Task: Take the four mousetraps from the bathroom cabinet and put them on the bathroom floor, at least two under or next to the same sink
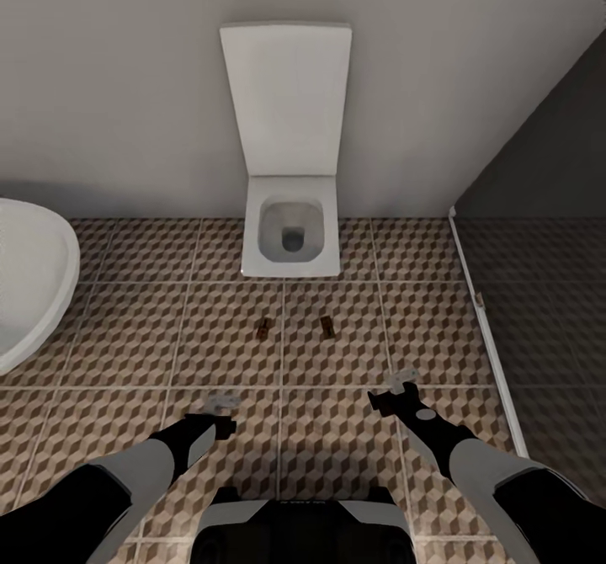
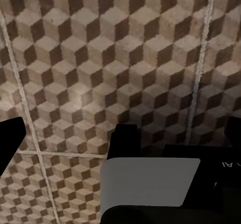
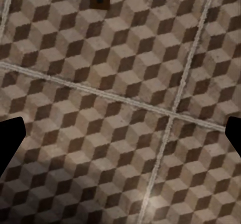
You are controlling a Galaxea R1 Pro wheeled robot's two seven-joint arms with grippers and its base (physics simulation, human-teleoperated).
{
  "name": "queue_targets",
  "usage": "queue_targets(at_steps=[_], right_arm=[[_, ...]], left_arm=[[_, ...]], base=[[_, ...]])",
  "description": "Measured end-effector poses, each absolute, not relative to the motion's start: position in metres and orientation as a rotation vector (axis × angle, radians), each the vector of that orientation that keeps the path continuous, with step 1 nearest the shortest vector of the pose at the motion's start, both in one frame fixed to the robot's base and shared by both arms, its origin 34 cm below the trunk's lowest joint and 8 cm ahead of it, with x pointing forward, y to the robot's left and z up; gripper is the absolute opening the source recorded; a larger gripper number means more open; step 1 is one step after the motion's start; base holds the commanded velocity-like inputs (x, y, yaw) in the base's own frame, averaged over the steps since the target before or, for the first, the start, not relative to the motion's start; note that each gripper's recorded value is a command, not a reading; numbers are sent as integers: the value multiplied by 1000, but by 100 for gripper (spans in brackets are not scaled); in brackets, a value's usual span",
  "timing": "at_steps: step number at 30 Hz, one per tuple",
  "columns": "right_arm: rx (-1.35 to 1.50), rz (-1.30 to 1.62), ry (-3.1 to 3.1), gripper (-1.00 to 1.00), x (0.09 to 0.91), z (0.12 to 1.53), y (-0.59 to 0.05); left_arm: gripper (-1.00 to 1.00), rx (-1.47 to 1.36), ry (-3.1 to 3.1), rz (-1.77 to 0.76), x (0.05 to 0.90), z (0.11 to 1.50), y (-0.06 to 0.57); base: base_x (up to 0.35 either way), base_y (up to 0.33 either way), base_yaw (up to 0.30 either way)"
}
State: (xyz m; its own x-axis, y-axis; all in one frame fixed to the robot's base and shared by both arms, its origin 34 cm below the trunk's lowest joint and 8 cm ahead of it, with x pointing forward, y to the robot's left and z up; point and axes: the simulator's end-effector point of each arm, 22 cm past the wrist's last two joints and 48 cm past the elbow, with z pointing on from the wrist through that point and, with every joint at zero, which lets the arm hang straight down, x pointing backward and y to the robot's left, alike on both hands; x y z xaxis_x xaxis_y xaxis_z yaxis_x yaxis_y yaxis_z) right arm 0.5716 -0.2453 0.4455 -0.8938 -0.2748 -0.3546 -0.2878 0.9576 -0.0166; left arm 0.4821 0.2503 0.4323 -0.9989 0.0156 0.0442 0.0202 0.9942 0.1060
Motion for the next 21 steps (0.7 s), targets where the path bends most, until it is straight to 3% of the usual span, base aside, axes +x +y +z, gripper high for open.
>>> queue_targets(at_steps=[21], right_arm=[[-407, 59, 2741, 100, 529, 476, -247]], left_arm=[[100, -3, -3156, -242, 469, 465, 273]], base=[[0, 0, 0]])
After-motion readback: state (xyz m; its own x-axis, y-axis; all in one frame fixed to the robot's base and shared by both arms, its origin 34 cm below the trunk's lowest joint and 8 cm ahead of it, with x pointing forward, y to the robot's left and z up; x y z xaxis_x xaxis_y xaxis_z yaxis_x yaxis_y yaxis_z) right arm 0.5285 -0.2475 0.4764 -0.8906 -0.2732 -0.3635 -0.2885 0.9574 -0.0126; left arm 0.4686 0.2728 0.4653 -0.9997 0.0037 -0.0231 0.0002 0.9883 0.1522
